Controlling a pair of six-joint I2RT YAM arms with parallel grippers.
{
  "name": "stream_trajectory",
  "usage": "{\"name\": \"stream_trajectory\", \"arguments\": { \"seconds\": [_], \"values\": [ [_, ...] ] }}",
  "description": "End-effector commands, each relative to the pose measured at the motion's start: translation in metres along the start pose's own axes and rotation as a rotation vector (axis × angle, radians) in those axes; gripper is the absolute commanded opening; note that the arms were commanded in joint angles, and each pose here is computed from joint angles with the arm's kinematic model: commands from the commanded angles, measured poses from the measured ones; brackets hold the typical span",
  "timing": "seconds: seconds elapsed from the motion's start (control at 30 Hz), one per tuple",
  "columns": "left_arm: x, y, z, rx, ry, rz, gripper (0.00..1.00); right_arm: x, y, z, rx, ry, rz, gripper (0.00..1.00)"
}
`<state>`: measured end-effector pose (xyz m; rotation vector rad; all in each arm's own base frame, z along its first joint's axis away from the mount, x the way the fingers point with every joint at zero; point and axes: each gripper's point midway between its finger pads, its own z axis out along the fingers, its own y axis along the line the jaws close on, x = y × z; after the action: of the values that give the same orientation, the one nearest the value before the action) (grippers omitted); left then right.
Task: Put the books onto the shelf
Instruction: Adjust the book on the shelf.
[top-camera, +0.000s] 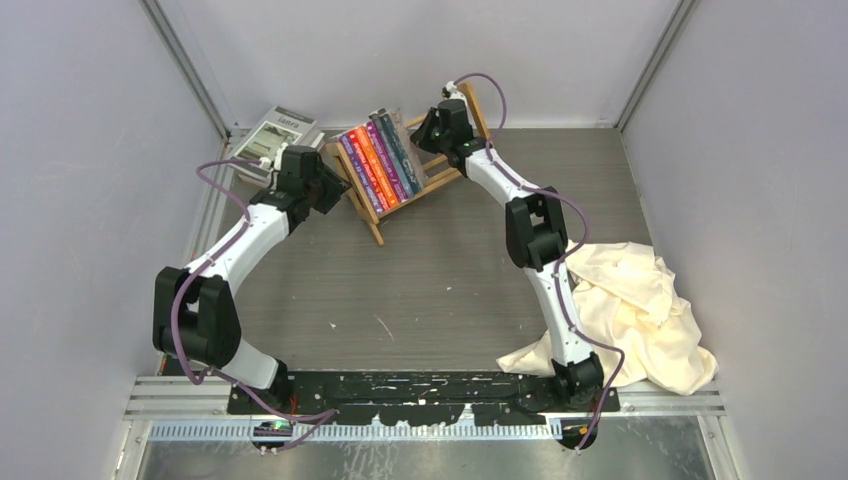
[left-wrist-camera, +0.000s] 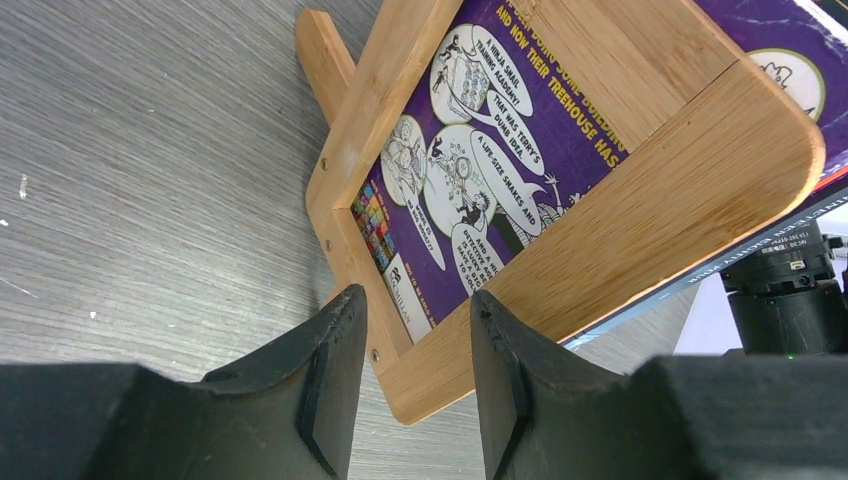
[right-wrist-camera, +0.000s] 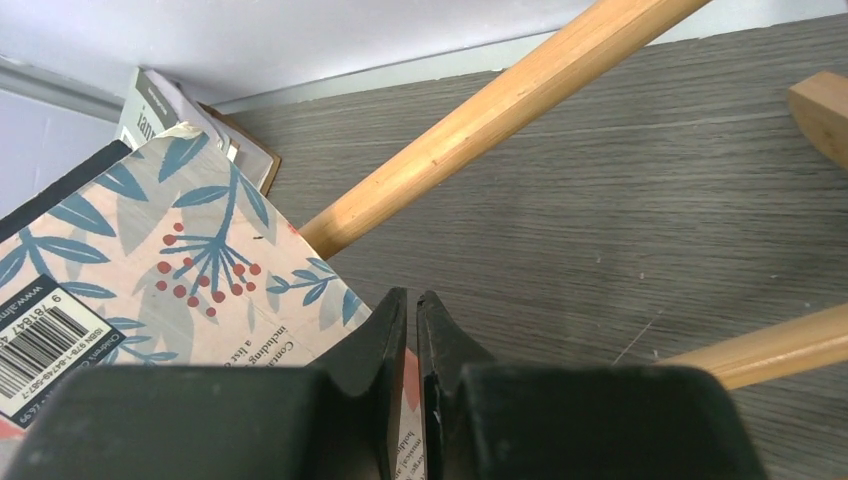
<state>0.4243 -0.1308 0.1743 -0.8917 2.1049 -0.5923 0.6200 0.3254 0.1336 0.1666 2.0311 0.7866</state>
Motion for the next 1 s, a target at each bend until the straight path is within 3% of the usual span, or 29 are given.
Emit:
{"name": "stream_trajectory", "arguments": {
  "seconds": [0.0,0.47,0.97],
  "values": [
    [-0.02,-0.029,-0.004,0.093,-0.047,0.012,0.43,-0.007,0.035,-0.004,-0.102,0.021,0.007,0.15],
    [-0.015,-0.035,0.004,0.113,-0.021,0.011,0.43,0.032,0.074,-0.008,-0.229,0.161,0.03,0.15],
    [-0.013,-0.04,0.01,0.128,-0.002,0.018,0.43,0.045,0.093,-0.018,-0.302,0.239,0.1,0.15]
  ]
}}
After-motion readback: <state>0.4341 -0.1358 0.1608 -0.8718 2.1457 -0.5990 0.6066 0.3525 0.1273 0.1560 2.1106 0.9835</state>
